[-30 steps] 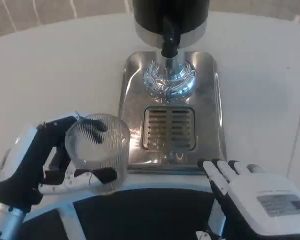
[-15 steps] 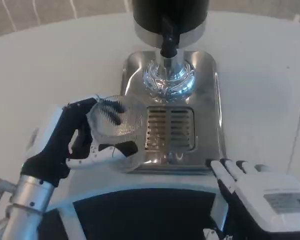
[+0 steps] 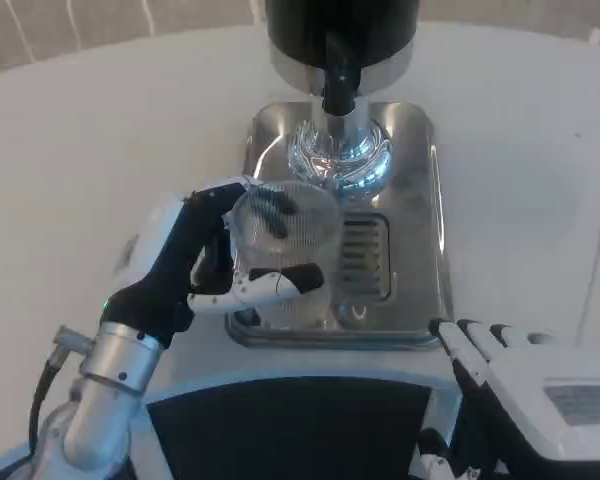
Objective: Grasp the cup under the faucet to collect the drink, then remove the cup.
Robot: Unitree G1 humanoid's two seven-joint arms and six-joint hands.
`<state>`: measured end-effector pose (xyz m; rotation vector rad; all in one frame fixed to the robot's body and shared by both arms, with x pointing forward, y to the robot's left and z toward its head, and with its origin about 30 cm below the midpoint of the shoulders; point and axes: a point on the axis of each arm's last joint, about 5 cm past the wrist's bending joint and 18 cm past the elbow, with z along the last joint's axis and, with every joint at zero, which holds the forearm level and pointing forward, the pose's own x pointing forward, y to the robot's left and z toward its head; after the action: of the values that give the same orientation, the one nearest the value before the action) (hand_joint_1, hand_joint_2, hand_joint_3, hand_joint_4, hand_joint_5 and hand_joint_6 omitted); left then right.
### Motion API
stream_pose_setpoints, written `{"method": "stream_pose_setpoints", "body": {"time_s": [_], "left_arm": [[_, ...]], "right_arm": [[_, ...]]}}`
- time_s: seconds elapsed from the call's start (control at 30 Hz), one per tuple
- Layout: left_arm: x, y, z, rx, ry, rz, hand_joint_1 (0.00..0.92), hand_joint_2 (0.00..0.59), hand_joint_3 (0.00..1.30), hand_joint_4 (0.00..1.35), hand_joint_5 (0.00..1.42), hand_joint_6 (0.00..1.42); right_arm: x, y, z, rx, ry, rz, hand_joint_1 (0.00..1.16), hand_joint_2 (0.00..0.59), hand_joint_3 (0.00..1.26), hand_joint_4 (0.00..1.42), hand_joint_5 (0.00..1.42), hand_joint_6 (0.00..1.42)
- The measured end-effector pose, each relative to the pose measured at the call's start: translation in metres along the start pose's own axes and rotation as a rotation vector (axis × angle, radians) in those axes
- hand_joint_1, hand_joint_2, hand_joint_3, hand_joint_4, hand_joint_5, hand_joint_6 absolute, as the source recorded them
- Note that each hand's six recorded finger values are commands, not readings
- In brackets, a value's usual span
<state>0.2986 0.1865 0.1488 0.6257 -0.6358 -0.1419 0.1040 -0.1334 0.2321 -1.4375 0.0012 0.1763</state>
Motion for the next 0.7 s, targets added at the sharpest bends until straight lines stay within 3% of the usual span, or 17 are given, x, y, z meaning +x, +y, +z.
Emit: {"method": "stream_pose_setpoints", "body": {"time_s": [0.53, 0.7], "left_arm": [[0.024, -0.021, -0.0002, 0.011, 0.05, 0.002, 0.601, 0.0, 0.99, 1.17, 1.33, 1.42], [0.031, -0.026, 0.0011, 0.039, 0.063, 0.038, 0.602, 0.0, 0.99, 1.16, 1.33, 1.42]], "right_arm": [[0.0, -0.0015, -0.0067, 0.014, 0.033, 0.02, 0.35, 0.521, 0.0, 0.0, 0.0, 0.0], [0.0, -0.0016, -0.0069, 0.014, 0.035, 0.03, 0.35, 0.521, 0.0, 0.0, 0.0, 0.0]]}}
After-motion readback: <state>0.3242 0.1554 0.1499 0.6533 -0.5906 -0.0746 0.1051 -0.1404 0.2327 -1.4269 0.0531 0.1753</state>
